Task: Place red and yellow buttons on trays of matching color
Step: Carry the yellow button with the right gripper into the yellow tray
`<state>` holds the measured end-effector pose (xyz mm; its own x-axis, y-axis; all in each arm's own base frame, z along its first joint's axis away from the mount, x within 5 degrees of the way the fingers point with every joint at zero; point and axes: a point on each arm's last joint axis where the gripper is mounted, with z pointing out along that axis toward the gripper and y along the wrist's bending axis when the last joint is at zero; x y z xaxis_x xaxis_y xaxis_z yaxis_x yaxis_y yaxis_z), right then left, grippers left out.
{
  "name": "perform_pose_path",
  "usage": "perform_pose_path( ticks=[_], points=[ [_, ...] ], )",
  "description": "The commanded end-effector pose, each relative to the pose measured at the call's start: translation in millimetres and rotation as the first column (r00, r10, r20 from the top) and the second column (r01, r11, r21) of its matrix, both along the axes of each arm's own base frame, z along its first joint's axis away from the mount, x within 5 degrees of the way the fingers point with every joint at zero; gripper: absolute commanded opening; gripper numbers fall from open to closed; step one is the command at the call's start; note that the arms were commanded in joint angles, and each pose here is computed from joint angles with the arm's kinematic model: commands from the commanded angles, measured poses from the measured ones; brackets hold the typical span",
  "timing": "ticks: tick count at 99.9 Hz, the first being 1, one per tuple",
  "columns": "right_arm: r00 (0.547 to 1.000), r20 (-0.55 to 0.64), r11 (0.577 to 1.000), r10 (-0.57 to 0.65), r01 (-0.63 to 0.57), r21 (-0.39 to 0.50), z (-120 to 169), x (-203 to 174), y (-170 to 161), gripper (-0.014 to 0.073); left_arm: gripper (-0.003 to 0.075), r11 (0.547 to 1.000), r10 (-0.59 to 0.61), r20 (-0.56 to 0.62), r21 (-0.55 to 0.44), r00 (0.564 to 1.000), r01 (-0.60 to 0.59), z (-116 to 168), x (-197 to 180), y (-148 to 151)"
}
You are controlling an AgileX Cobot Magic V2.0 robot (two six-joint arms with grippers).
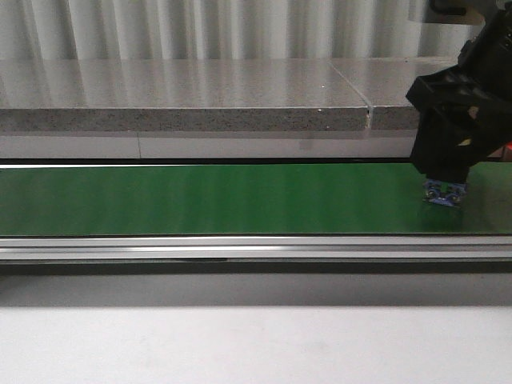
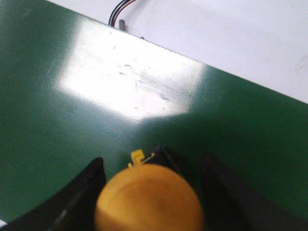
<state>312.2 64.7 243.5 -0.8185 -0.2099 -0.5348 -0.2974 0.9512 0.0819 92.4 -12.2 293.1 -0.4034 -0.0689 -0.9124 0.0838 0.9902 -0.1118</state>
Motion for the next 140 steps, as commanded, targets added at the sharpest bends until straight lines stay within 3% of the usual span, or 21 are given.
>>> perform_pose_path(
  ticks=[1, 11, 31, 54, 71, 88, 111, 140],
  points=[
    [0.995, 0.100, 1.000, -0.006, 0.005, 0.014, 19.1, 4.0, 0.5, 0.0312, -0.0020, 1.000, -0.003, 0.096, -0.021, 0.995, 0.005, 14.8, 2.4, -1.0],
    [0.996, 0.093, 1.000, -0.005, 0.004, 0.014, 19.2, 3.3, 0.2, 0.0225, -0.0020, 1.000, -0.003, 0.096, -0.021, 0.995, 0.005, 14.8, 2.4, -1.0],
    [0.999, 0.038, 0.999, -0.029, 0.028, 0.016, 23.4, -4.6, -10.1, 0.0223, -0.0020, 1.000, -0.003, 0.096, -0.021, 0.995, 0.005, 14.8, 2.4, -1.0],
    [0.969, 0.004, 0.969, -0.247, 0.247, 0.020, 46.8, -24.8, -68.1, 0.0223, -0.0020, 1.000, -0.003, 0.096, -0.021, 0.995, 0.005, 14.8, 2.4, -1.0],
    [0.882, 0.010, 0.882, -0.471, 0.470, 0.030, 59.7, -44.2, -125.2, 0.0223, -0.0020, 1.000, -0.003, 0.096, -0.021, 0.995, 0.005, 14.8, 2.4, -1.0],
    [0.744, -0.008, 0.743, -0.668, 0.668, 0.047, 57.5, -61.4, -180.2, 0.0223, -0.0020, 1.000, -0.003, 0.096, -0.021, 0.995, 0.005, 14.8, 2.4, -1.0],
    [0.581, -0.001, 0.580, -0.814, 0.812, 0.069, 50.9, -79.0, -228.5, 0.0223, -0.0020, 1.000, -0.003, 0.096, -0.021, 0.995, 0.005, 14.8, 2.4, -1.0],
    [0.555, -0.042, 0.552, -0.831, 0.832, 0.057, 23.8, -65.6, -245.3, 0.0223, -0.0020, 1.000, -0.003, 0.096, -0.021, 0.995, 0.005, 14.8, 2.4, -1.0]
  ],
)
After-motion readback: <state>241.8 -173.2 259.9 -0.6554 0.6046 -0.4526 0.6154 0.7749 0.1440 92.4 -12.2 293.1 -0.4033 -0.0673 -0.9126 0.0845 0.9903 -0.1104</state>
